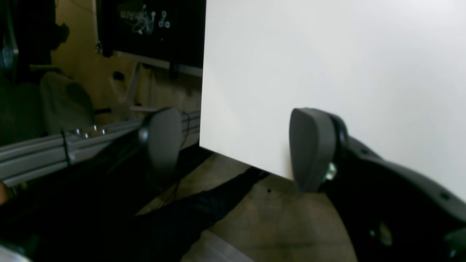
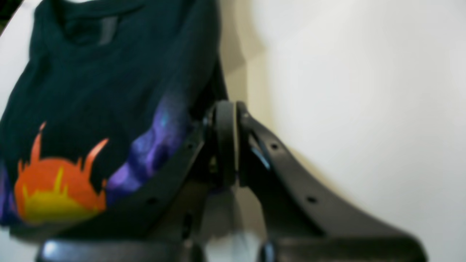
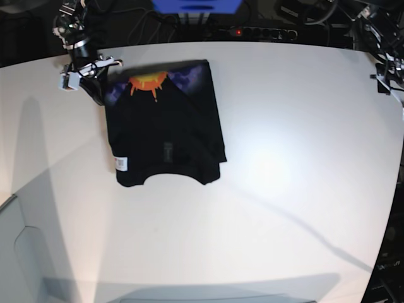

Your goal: Fold the T-shirt properly

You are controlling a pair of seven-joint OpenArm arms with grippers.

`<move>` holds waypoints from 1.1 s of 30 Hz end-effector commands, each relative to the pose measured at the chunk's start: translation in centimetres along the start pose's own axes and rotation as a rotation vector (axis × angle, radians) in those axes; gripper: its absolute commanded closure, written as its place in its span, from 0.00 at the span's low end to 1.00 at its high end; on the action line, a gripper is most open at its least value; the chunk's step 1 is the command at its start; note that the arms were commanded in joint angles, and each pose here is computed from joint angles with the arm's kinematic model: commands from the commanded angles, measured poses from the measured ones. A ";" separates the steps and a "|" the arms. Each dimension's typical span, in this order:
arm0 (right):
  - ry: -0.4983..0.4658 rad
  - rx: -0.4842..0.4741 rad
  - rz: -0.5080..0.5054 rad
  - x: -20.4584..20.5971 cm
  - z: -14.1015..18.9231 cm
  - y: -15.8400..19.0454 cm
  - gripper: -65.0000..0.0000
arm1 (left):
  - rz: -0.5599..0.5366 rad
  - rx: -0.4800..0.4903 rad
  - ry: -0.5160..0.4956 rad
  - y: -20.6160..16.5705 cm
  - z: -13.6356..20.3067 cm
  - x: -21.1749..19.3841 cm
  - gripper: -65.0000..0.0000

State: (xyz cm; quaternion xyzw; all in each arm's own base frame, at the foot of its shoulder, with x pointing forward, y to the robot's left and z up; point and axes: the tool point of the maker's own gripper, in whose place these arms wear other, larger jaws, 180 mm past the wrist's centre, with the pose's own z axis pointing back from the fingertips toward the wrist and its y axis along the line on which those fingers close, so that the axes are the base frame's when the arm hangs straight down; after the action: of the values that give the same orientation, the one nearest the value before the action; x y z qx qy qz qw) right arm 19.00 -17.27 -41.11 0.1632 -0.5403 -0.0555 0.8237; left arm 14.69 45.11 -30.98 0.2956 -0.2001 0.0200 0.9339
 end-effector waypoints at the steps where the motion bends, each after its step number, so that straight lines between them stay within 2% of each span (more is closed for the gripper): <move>1: -0.036 0.021 0.001 0.9 0.2 0.4 1.00 | -0.004 0.034 -0.026 1.2 0.5 0.8 0.31; 13: -0.008 0.037 -0.025 -0.4 0.7 1.6 1.00 | 0.003 0.025 -0.020 0.7 0.4 0.5 0.31; 16: -0.022 0.028 -0.031 -0.1 1.0 1.7 1.00 | -0.010 0.017 0.004 0.3 0.4 -0.6 0.31; 19: -0.067 -0.024 -0.038 1.2 2.3 1.1 1.00 | -0.028 0.028 0.003 0.3 1.2 -0.9 0.32; 21: -0.116 -0.057 -0.041 2.6 2.9 0.9 1.00 | -0.041 0.024 0.010 -0.4 1.7 -1.7 0.38; 23: -0.131 -0.092 -0.039 3.2 3.9 0.7 1.00 | -0.041 0.023 0.023 -0.8 2.3 -2.6 0.50; 26: -0.116 -0.120 -0.028 3.2 5.8 1.1 1.00 | 0.024 0.036 0.067 -1.0 3.1 -5.3 0.74; 29: -0.039 -0.133 -0.020 1.6 8.6 1.5 1.00 | 0.124 0.055 0.140 -0.7 3.7 -9.0 1.00; 33: 0.091 -0.172 -0.044 -1.8 12.5 1.4 1.00 | 0.183 0.042 0.259 -1.4 4.3 -14.3 0.99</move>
State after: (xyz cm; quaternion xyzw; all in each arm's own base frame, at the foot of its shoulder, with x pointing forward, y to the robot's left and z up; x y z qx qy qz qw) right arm 6.78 -17.98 -38.38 0.1029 -0.4799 -0.1116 0.8641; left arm 0.51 42.20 -34.79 0.2781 -0.1052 0.1475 0.9433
